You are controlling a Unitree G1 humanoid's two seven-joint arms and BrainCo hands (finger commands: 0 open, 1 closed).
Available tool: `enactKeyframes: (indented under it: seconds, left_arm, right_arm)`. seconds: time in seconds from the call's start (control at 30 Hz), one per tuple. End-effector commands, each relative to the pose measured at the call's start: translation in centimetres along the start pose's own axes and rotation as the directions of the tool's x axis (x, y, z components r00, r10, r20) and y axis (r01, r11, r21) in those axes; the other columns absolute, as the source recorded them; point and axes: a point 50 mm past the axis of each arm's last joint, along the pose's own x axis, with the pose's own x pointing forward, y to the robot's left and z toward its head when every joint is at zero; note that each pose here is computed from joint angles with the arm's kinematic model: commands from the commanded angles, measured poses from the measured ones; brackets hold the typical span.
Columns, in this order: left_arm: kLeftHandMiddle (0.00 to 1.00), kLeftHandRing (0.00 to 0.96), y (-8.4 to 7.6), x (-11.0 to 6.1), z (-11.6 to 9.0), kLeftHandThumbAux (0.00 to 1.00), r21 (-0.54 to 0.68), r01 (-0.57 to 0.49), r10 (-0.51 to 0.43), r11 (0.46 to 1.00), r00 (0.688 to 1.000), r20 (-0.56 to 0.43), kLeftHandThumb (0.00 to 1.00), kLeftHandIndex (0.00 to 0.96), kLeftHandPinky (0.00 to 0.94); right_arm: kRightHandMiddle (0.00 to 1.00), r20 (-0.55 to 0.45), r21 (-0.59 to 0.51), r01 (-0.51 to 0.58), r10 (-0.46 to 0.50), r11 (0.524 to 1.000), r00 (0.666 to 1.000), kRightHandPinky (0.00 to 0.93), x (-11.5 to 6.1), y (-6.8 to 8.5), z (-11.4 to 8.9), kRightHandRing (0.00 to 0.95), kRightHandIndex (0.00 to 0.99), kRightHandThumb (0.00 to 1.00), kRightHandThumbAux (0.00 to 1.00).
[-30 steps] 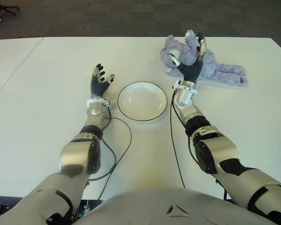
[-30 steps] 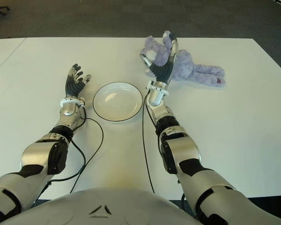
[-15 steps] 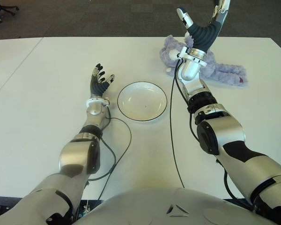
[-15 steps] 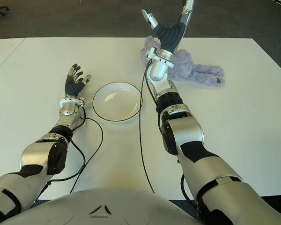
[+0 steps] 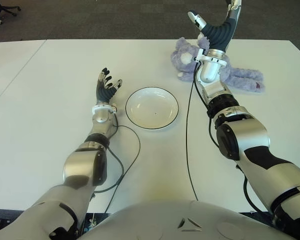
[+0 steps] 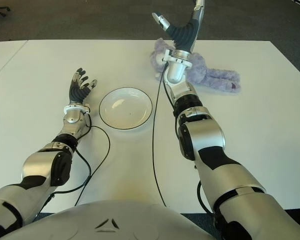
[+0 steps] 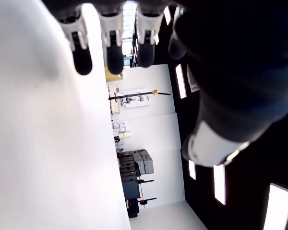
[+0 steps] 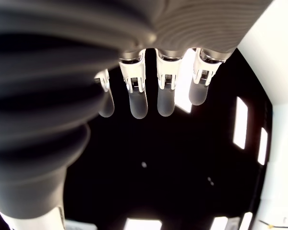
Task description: Put the doll into the plate.
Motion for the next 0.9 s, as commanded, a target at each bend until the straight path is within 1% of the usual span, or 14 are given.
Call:
enactKeyframes:
  seconds: [0.03, 0.13, 0.2, 0.23, 0.27, 0.33, 0.4, 0.43, 0.57, 0.67, 0.7, 0.73, 0.77, 0.9]
  left_arm:
    - [0.1, 0.12, 0.2, -5.5, -7.6, 0.752, 0.04, 0.01, 0.004, 0.999, 0.941, -0.339, 0.249, 0.063, 0.15]
    - [0.102, 0.122, 0.1, -5.5, -7.6, 0.755, 0.039, 0.01, 0.004, 0.999, 0.941, -0.338, 0.248, 0.062, 0.158]
    - [0.107, 0.126, 0.1, -5.5, -7.5, 0.757, 0.035, 0.01, 0.002, 0.999, 0.941, -0.338, 0.248, 0.063, 0.164]
    - [0.108, 0.128, 0.0, -5.4, -7.5, 0.757, 0.032, 0.011, 0.001, 0.999, 0.941, -0.339, 0.25, 0.064, 0.167]
    - [0.111, 0.132, 0.0, -5.4, -7.5, 0.756, 0.03, 0.011, 0.0, 0.999, 0.941, -0.34, 0.262, 0.066, 0.174]
    - [0.112, 0.133, 0.0, -5.4, -7.5, 0.755, 0.027, 0.011, -0.001, 1.0, 0.94, -0.34, 0.267, 0.067, 0.176]
    - [0.111, 0.13, -0.1, -5.4, -7.5, 0.752, 0.025, 0.011, -0.002, 1.0, 0.94, -0.341, 0.278, 0.065, 0.162]
    - [0.111, 0.129, -0.1, -5.4, -7.5, 0.751, 0.024, 0.012, -0.003, 1.0, 0.94, -0.341, 0.28, 0.065, 0.16]
    - [0.106, 0.121, -0.2, -5.4, -7.5, 0.742, 0.02, 0.013, -0.005, 1.0, 0.939, -0.344, 0.276, 0.057, 0.151]
    - [0.103, 0.121, -0.3, -5.4, -7.5, 0.736, 0.022, 0.015, -0.006, 1.0, 0.938, -0.346, 0.272, 0.055, 0.161]
    - [0.103, 0.121, -0.3, -5.3, -7.5, 0.735, 0.026, 0.015, -0.005, 1.0, 0.937, -0.348, 0.273, 0.054, 0.162]
    - [0.103, 0.122, -0.4, -5.3, -7.5, 0.734, 0.029, 0.015, -0.004, 0.999, 0.937, -0.35, 0.274, 0.051, 0.154]
    - [0.103, 0.122, -0.4, -5.3, -7.5, 0.734, 0.031, 0.014, -0.003, 0.999, 0.936, -0.352, 0.274, 0.051, 0.153]
    - [0.109, 0.132, -0.5, -5.3, -7.4, 0.748, 0.026, 0.011, -0.001, 1.0, 0.935, -0.356, 0.278, 0.057, 0.178]
  right_arm:
    - [0.096, -0.169, -0.128, -0.132, 0.109, 0.983, 0.979, 0.075, 0.9, -2.3, -2.5, 0.072, 0.097, 0.0, 0.797]
    - [0.102, -0.268, -0.247, -0.264, 0.196, 0.932, 0.943, 0.093, 1.2, -3.3, -3.7, 0.078, 0.096, 0.0, 0.785]
    - [0.108, -0.307, -0.336, -0.358, 0.257, 0.871, 0.916, 0.098, 1.1, -3.6, -4.2, 0.086, 0.093, 0.0, 0.758]
    - [0.111, -0.326, -0.409, -0.42, 0.301, 0.81, 0.896, 0.101, 1.1, -3.8, -4.5, 0.09, 0.092, 0.0, 0.75]
    - [0.109, -0.338, -0.455, -0.456, 0.326, 0.765, 0.883, 0.076, 1.1, -4.0, -4.7, 0.088, 0.092, 0.0, 0.736]
    - [0.108, -0.36, -0.511, -0.502, 0.357, 0.698, 0.862, 0.068, 1.0, -4.3, -5.0, 0.087, 0.092, 0.0, 0.732]
    - [0.08, -0.411, -0.567, -0.562, 0.384, 0.602, 0.827, 0.022, 0.9, -5.1, -5.5, 0.057, 0.09, 0.0, 0.722]
    - [0.077, -0.426, -0.58, -0.577, 0.389, 0.575, 0.817, 0.02, 0.8, -5.3, -5.7, 0.054, 0.09, 0.0, 0.722]
    - [0.05, -0.507, -0.647, -0.648, 0.408, 0.402, 0.759, 0.0, 0.5, -6.8, -6.6, 0.023, 0.089, 0.0, 0.718]
    - [0.039, -0.552, -0.661, -0.679, 0.407, 0.319, 0.728, 0.0, -0.1, -7.6, -7.2, 0.002, 0.095, 0.0, 0.726]
    - [0.039, -0.581, -0.663, -0.699, 0.405, 0.268, 0.706, 0.0, -0.6, -8.1, -7.6, 0.001, 0.095, 0.0, 0.727]
    - [0.038, -0.601, -0.663, -0.712, 0.402, 0.231, 0.69, 0.0, -0.9, -8.5, -7.9, 0.0, 0.104, 0.046, 0.726]
    - [0.038, -0.623, -0.659, -0.726, 0.399, 0.195, 0.673, 0.0, -1.3, -8.9, -8.2, 0.0, 0.105, 0.05, 0.726]
    - [0.038, -0.668, -0.649, -0.754, 0.397, 0.101, 0.629, 0.0, -2.0, -9.8, -8.8, 0.0, 0.151, 0.108, 0.718]
